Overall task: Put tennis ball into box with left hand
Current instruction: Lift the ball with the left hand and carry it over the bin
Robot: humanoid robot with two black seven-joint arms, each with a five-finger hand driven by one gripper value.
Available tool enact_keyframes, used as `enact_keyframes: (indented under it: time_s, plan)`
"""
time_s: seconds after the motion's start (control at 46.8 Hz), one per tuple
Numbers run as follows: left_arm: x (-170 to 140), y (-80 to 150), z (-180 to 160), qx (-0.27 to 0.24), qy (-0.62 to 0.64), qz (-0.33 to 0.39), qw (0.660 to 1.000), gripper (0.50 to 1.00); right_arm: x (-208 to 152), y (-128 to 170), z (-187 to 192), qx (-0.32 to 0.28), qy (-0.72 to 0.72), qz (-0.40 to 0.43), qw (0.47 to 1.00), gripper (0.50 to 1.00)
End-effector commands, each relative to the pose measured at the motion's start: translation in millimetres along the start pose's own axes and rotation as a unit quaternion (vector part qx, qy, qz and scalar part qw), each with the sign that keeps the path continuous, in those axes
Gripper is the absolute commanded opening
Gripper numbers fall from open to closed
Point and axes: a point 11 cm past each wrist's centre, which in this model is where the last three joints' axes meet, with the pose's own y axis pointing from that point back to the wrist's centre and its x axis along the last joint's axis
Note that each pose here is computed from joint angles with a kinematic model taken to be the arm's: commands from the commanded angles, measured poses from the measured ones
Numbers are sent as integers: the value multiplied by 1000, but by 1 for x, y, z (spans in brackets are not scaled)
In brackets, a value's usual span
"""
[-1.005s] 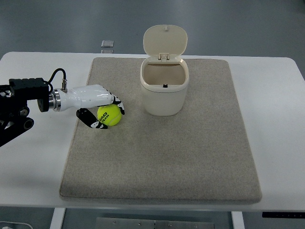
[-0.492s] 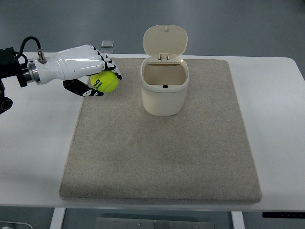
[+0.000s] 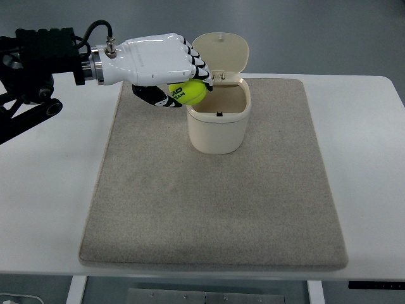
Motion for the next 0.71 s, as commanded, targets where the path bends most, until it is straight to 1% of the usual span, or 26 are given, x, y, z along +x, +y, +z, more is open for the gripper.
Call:
enact_keyframes:
  time_s: [0.0, 0.086, 0.257, 0.385, 0.428, 0.492, 0.577, 0.641, 0.684]
  plan:
    - [0, -11, 0, -3, 2, 2, 1000, 500, 0, 0, 0, 0, 0, 0, 1000, 938]
    - [-2, -19, -1, -2, 6, 3, 1000, 500, 0, 0, 0, 0, 0, 0, 1000, 938]
    - [-13, -27, -13, 17, 7, -9, 1000, 500, 0, 0, 0, 0, 0, 0, 1000, 938]
    - [-15, -37, -9, 12, 14, -6, 1000, 500, 0, 0, 0, 0, 0, 0, 1000, 938]
    - [-15, -38, -7, 10, 14, -5, 1000, 544, 0, 0, 0, 0, 0, 0, 1000, 938]
    - [-14, -39, -8, 10, 14, -5, 1000, 553, 0, 0, 0, 0, 1, 0, 1000, 938]
    - [-14, -39, -8, 10, 15, -4, 1000, 623, 0, 0, 0, 0, 0, 0, 1000, 938]
    - [-15, -39, -7, 10, 16, -5, 1000, 662, 0, 0, 0, 0, 0, 0, 1000, 938]
    - [-15, -39, -6, 9, 16, -4, 1000, 677, 0, 0, 0, 0, 0, 0, 1000, 938]
